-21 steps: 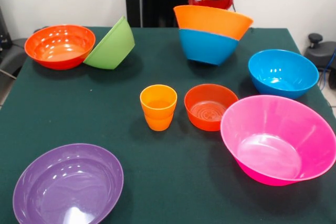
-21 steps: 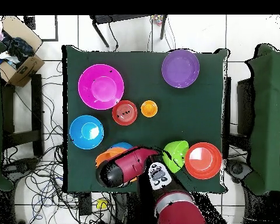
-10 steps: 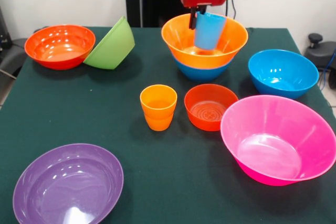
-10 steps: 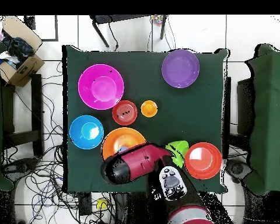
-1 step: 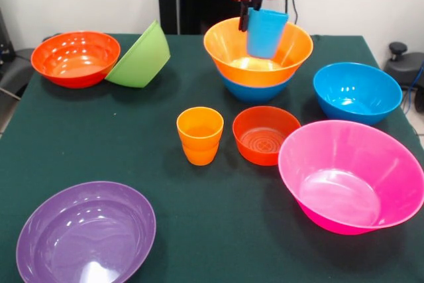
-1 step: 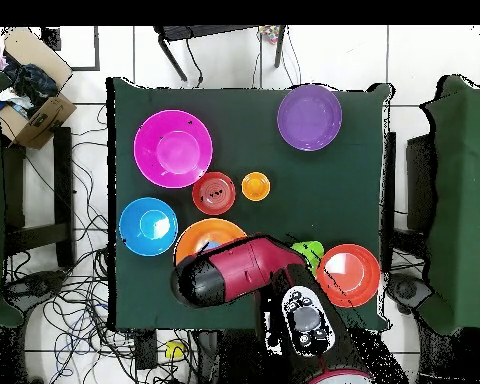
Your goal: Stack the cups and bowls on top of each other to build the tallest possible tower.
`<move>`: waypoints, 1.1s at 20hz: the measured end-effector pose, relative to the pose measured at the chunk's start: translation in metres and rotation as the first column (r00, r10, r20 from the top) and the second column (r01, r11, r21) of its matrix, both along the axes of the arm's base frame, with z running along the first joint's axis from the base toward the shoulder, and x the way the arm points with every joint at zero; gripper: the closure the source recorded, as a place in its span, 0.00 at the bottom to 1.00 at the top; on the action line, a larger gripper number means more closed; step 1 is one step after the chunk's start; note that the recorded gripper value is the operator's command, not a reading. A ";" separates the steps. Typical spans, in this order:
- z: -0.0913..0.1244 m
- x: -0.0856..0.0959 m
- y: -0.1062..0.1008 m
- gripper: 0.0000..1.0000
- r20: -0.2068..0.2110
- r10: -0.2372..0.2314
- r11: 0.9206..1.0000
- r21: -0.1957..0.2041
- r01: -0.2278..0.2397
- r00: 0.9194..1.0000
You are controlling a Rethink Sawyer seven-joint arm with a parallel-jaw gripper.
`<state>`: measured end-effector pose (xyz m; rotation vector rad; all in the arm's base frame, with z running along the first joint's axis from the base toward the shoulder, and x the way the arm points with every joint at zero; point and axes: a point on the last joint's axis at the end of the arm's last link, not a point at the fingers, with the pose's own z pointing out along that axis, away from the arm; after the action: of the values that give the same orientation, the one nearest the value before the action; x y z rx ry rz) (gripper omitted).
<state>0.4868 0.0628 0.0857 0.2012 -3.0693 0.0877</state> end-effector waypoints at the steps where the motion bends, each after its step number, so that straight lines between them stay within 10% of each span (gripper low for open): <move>1: 0.001 0.003 0.001 1.00 0.002 0.001 1.000 0.001 -0.001 1.000; 22: -0.011 0.007 0.008 1.00 -0.013 0.007 1.000 0.023 -0.007 1.000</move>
<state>0.4937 0.0707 0.0749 0.2131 -3.0577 0.0516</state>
